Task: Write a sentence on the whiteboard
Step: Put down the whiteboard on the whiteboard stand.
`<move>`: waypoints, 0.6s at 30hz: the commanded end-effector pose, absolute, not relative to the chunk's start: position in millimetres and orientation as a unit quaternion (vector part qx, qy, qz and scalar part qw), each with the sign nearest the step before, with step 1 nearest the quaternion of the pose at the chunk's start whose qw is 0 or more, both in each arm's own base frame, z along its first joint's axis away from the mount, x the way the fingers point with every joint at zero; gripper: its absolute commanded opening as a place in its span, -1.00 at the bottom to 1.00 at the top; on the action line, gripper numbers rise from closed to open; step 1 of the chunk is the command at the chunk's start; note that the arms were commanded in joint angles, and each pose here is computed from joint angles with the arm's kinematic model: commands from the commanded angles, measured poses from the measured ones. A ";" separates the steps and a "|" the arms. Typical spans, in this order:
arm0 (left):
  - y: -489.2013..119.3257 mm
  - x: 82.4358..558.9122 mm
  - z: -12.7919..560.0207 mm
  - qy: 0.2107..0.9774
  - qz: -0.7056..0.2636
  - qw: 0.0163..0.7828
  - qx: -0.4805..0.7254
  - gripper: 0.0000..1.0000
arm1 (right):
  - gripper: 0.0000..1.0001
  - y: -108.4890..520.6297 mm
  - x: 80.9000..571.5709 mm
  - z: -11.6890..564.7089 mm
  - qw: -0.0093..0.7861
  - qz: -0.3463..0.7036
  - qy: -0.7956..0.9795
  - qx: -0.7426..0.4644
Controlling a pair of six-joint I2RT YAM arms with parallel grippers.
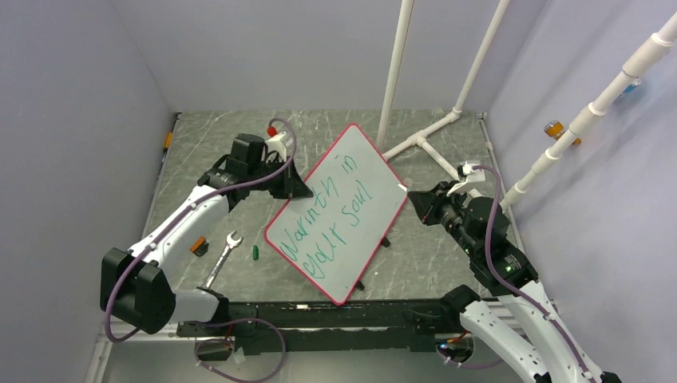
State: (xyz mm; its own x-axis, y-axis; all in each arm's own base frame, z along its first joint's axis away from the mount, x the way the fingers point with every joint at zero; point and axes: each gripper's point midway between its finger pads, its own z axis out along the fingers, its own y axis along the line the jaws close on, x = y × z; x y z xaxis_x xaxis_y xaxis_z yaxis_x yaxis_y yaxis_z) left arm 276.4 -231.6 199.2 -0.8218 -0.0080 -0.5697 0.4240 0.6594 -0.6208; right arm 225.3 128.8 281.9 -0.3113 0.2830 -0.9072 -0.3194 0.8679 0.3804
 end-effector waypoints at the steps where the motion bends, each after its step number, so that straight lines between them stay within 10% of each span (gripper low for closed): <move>1: -210.8 205.5 109.6 0.938 -0.274 0.130 0.167 -1.00 | -1.00 127.4 228.9 287.5 0.595 0.256 0.762 -0.003; 11: -196.0 211.8 115.1 0.944 -0.231 0.165 0.168 -0.99 | -1.00 128.8 232.6 283.9 0.592 0.251 0.766 -0.006; 18: -187.9 222.4 124.5 0.945 -0.205 0.199 0.161 -0.59 | -1.00 129.8 234.4 283.7 0.591 0.249 0.768 -0.010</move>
State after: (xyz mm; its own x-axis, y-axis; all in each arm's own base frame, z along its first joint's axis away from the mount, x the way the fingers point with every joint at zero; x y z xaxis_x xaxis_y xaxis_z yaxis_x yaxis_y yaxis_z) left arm 259.7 -242.0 197.5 -0.8010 0.0179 -0.5984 0.4311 0.7108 -0.5558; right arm 230.5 131.7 274.2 -0.3362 0.2687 -0.9026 -0.3090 0.8739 0.3753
